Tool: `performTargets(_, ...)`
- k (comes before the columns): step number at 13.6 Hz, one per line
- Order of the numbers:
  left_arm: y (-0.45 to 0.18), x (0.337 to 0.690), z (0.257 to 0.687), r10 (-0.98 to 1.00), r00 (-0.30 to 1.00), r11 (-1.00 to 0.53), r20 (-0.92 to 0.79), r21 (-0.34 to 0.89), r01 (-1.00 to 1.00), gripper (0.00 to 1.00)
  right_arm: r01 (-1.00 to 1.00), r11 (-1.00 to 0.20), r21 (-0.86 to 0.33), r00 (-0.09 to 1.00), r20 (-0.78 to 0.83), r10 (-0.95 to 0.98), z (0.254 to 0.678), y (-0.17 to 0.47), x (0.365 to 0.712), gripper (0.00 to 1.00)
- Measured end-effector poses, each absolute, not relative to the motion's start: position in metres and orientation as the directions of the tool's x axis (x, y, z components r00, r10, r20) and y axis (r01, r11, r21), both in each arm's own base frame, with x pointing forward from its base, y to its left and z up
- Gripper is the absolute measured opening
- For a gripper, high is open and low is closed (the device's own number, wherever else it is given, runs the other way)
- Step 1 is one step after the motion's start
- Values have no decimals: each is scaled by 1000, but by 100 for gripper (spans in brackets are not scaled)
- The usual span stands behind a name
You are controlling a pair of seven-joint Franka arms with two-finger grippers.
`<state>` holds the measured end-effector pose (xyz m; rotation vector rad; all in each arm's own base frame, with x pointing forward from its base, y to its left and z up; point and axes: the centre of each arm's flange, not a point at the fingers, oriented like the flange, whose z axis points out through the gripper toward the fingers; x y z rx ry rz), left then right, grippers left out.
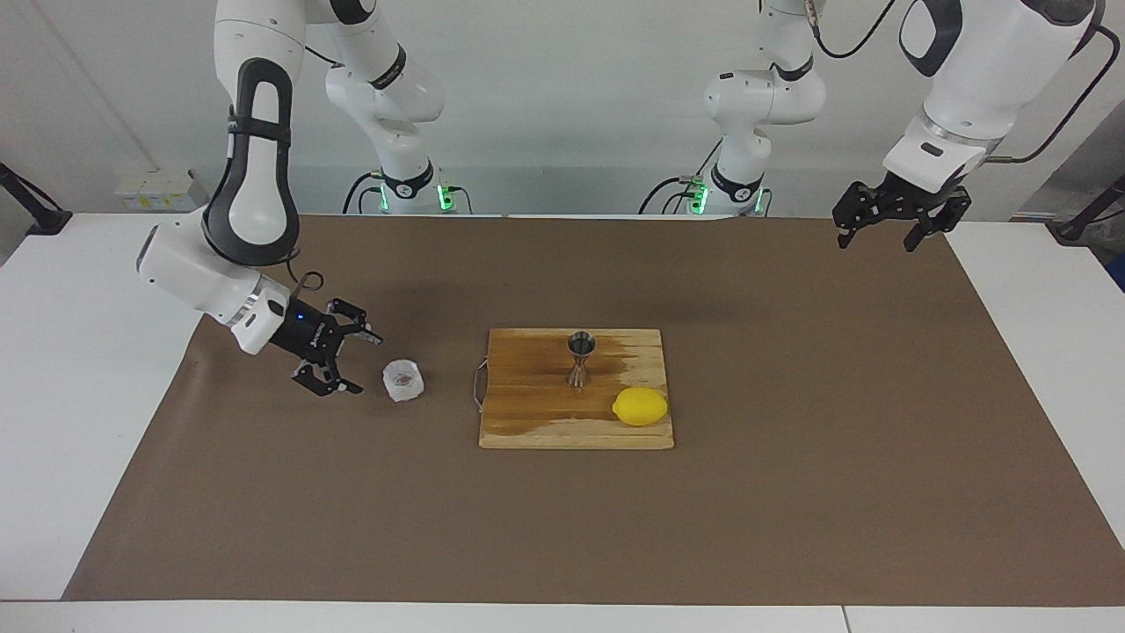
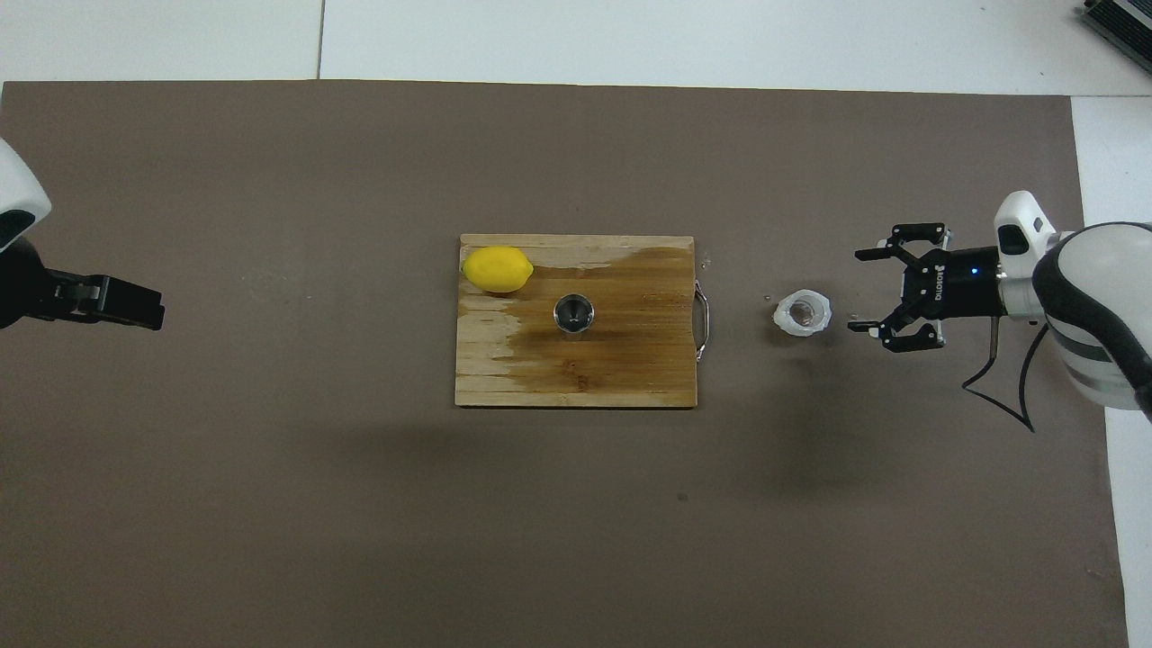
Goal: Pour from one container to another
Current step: 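Open the right gripper and reach toward the white cup, then close the right gripper around the white cup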
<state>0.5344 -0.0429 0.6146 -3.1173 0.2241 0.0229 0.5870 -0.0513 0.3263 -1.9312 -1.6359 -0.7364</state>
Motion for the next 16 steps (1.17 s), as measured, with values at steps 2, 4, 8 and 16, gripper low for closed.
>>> performTargets(2,-41,535,615,-139,990,-990,-16,-15,-139,100,995,-92,-23,80,725,684,290,-48,582,100)
performTargets(4,-39,535,615,-137,990,-990,-16,-15,-137,100,999,-37,-6,30,740,672,260,-44,580,100)
performTargets(8,-39,535,615,-137,990,-990,-16,-15,-137,100,998,33,51,-61,749,659,238,-26,581,100)
performTargets(16,-39,535,615,-137,990,-990,-16,-15,-137,100,998,-17,55,-27,705,709,252,5,597,44)
